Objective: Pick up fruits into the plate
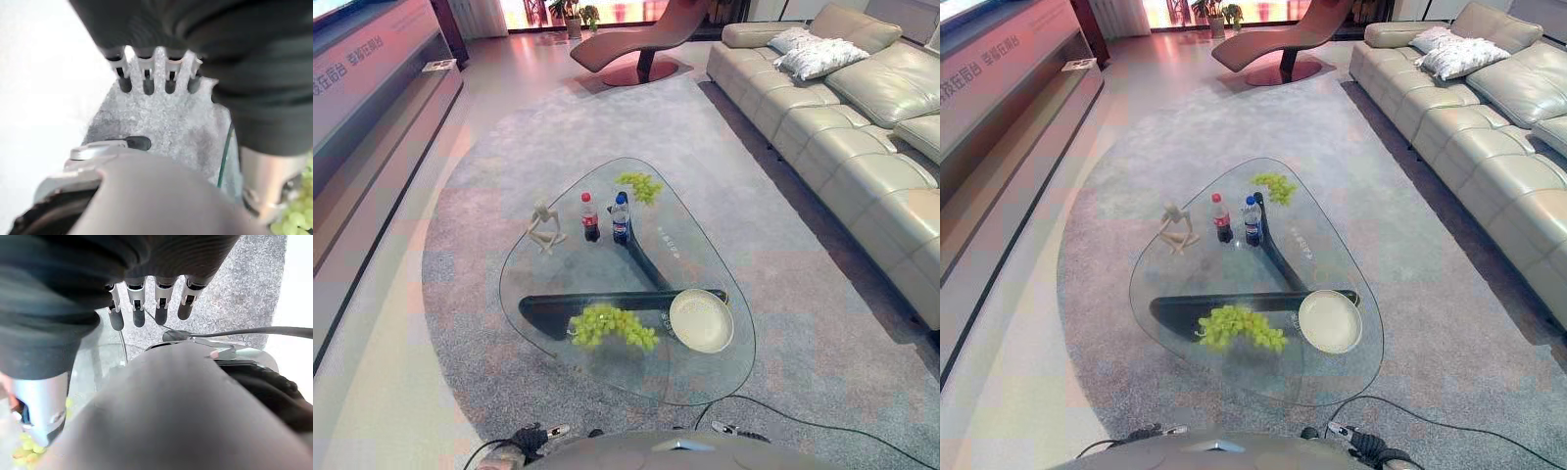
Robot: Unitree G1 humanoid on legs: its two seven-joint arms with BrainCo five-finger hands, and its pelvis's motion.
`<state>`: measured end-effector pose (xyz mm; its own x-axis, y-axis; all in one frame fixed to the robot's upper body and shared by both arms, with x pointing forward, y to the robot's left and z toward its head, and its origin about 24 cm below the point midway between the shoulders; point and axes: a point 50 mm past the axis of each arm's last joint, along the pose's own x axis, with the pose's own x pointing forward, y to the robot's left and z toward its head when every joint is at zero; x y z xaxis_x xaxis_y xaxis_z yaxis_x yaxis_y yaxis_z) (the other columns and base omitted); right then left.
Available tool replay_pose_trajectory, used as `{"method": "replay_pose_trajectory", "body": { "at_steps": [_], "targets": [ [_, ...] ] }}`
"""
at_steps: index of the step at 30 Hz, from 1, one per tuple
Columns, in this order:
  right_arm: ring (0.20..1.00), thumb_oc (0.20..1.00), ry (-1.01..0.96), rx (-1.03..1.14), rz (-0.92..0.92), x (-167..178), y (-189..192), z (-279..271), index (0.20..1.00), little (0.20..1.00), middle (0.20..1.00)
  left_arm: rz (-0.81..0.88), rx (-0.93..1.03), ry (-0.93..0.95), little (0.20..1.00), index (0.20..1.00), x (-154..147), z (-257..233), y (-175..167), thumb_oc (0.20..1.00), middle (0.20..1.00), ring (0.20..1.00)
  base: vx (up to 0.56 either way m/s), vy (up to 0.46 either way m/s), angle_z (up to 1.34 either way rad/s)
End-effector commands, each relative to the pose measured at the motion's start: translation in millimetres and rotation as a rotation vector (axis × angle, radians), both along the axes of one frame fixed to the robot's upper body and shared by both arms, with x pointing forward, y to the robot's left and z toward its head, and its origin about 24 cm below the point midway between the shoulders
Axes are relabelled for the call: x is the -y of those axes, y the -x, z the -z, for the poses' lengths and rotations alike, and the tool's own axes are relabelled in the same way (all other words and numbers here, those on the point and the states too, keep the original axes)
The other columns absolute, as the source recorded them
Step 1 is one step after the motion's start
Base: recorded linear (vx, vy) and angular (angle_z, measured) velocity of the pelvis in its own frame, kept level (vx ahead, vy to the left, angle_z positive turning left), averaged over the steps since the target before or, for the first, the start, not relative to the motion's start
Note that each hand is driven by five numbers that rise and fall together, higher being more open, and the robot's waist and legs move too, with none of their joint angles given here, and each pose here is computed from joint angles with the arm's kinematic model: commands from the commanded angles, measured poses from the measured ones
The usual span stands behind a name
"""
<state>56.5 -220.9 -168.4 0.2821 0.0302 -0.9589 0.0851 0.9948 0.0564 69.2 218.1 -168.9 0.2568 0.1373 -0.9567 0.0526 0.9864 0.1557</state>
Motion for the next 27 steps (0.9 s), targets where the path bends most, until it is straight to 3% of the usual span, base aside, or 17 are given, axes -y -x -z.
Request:
{"method": "replay_pose_trajectory", "body": {
  "at_steps": [1,7,18,27],
  "targets": [
    [1.000,1.000,-0.039,0.056,-0.054,-17.8,-28.1,-1.2,1.000,1.000,1.000,0.097,0.042,-0.021,1.000,1.000,5.5,-2.6,-23.1,1.000,1.000,1.000,-0.02,0.048,0.05],
    [1.000,1.000,-0.039,0.050,-0.055,-18.7,-26.3,-0.6,1.000,1.000,1.000,0.029,0.011,-0.045,1.000,1.000,1.7,-1.8,-18.1,1.000,1.000,1.000,0.02,0.002,0.00],
    [1.000,1.000,-0.020,0.075,-0.073,-17.4,-34.0,-2.3,1.000,1.000,1.000,0.125,0.025,-0.092,1.000,1.000,6.8,-2.4,-24.9,1.000,1.000,1.000,0.01,0.001,0.00],
    [1.000,1.000,-0.015,0.231,-0.055,-8.6,-77.4,-17.2,1.000,1.000,1.000,0.209,0.248,-0.132,1.000,1.000,13.3,-18.9,-77.0,1.000,1.000,1.000,-0.03,-0.008,-0.01]
  ]
}}
